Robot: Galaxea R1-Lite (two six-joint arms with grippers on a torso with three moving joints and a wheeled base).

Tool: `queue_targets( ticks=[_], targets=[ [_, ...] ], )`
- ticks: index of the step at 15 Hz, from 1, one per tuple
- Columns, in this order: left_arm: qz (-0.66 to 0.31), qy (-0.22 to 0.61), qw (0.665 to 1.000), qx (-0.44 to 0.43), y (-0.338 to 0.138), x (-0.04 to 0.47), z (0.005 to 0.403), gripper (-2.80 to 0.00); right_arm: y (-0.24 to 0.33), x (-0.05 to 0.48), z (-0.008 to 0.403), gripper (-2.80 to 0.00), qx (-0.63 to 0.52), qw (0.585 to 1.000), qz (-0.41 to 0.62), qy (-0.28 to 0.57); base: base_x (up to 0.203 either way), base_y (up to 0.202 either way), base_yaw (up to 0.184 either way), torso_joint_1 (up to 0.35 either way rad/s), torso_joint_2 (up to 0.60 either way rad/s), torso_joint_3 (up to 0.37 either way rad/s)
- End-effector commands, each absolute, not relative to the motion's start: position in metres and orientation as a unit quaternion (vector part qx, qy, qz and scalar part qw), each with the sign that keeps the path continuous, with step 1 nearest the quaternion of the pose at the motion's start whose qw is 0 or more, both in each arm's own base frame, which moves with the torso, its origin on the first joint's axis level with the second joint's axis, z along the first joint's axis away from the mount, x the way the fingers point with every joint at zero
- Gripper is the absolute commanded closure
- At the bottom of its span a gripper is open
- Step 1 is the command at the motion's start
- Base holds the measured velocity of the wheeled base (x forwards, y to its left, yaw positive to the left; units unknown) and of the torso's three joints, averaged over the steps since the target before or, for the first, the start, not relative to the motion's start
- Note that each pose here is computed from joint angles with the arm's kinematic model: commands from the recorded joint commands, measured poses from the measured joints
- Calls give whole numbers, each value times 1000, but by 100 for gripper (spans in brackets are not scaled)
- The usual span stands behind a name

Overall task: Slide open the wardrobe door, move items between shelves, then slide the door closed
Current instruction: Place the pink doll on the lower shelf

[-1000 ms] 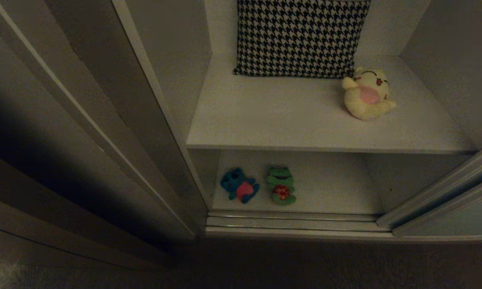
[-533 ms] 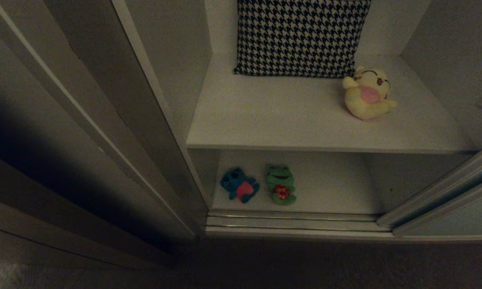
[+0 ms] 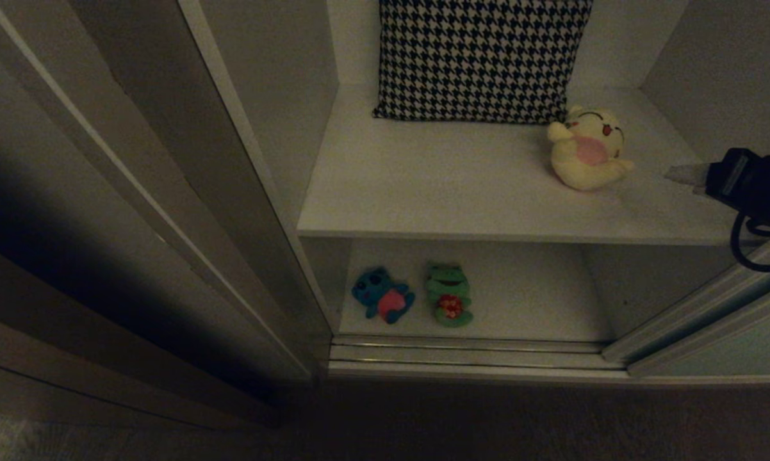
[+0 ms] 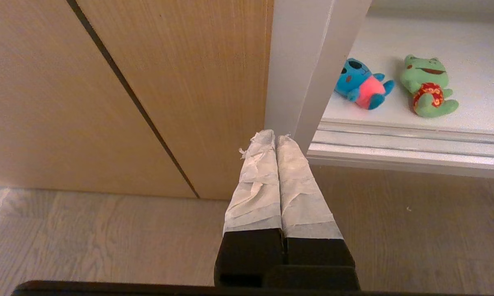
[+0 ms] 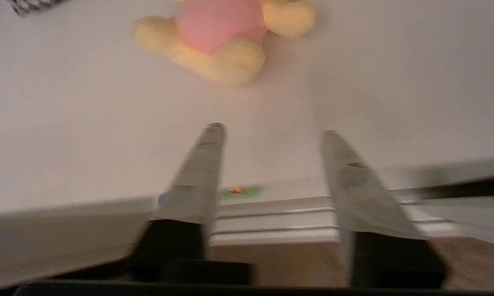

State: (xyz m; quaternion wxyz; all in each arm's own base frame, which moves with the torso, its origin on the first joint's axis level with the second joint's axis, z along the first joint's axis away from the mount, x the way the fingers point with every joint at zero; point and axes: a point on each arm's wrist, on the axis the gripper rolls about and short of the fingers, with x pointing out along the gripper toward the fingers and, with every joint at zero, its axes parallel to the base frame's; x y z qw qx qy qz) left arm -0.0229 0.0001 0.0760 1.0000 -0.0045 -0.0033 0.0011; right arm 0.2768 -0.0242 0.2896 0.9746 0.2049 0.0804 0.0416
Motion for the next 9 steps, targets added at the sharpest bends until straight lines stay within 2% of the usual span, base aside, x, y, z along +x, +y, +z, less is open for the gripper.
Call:
queue_targets(
  ticks=[1, 9],
  targets=[
    [2, -3, 1000, -5, 0, -23, 76, 0, -27, 307, 268, -280, 221, 968, 70, 95, 0, 0, 0, 0, 0, 0],
    [2, -3, 1000, -5, 0, -23, 76, 0, -26, 357, 244, -280, 258, 948, 150, 108, 0, 0, 0, 0, 0, 0]
  ],
)
